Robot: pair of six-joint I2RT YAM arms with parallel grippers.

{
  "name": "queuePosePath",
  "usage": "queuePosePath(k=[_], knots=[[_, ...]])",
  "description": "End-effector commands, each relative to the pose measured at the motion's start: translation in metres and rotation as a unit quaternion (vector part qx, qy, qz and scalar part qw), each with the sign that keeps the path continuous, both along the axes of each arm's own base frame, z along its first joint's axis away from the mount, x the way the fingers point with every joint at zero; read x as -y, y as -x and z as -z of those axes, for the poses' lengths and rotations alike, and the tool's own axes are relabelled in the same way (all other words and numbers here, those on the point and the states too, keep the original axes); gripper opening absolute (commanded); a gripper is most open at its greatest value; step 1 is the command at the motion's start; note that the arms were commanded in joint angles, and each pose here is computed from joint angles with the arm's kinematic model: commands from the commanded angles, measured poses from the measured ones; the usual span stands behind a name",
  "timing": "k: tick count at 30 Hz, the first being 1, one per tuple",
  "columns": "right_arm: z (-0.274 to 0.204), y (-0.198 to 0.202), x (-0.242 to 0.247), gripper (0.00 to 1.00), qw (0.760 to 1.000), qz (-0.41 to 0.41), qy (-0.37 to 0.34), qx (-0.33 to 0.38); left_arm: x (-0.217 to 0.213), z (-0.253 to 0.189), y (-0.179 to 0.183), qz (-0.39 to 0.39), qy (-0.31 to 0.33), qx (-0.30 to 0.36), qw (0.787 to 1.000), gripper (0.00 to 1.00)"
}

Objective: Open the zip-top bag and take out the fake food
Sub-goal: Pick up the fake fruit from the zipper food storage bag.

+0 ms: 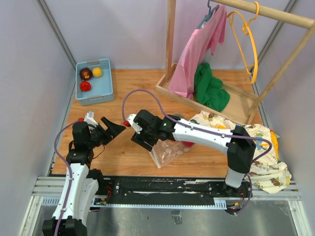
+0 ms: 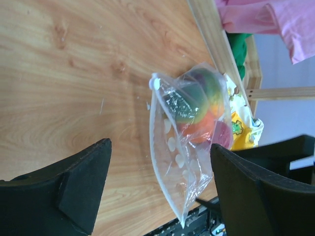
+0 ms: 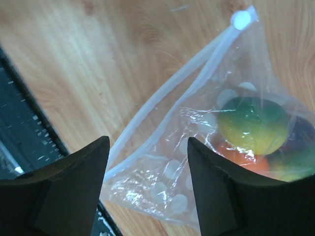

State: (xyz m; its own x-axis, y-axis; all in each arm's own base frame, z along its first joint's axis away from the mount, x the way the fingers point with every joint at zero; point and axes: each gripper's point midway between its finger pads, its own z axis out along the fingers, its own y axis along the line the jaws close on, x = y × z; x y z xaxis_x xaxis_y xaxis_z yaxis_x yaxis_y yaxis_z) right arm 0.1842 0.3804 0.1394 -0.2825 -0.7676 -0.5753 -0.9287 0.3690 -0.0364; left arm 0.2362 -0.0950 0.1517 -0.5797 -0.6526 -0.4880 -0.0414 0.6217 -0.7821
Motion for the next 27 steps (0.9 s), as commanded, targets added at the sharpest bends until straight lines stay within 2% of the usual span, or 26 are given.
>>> queuePosePath(k=[1,7,12,20,27], knots=[[0.007,-0.024,-0.004,0.66,0.995,0.084,0.026,0.050,0.005,0.013,0.013,0.007,0.016,-0.023,1.000,0.84],[0.028,-0.026,-0.003,0.65,0.992,0.095,0.061,0.059,0.012,0.015,0.022,0.015,0.044,-0.013,0.999,0.83],[0.037,-0.029,-0.003,0.61,0.989,0.103,0.078,0.065,0.025,0.015,0.027,0.041,0.093,-0.005,0.995,0.73],[0.042,-0.032,-0.001,0.41,0.987,0.113,0.089,0.069,0.037,0.018,0.030,0.069,0.135,0.000,0.988,0.52],[0.042,-0.033,0.001,0.21,0.986,0.121,0.092,0.073,0.049,0.022,0.029,0.089,0.147,-0.003,0.985,0.49]])
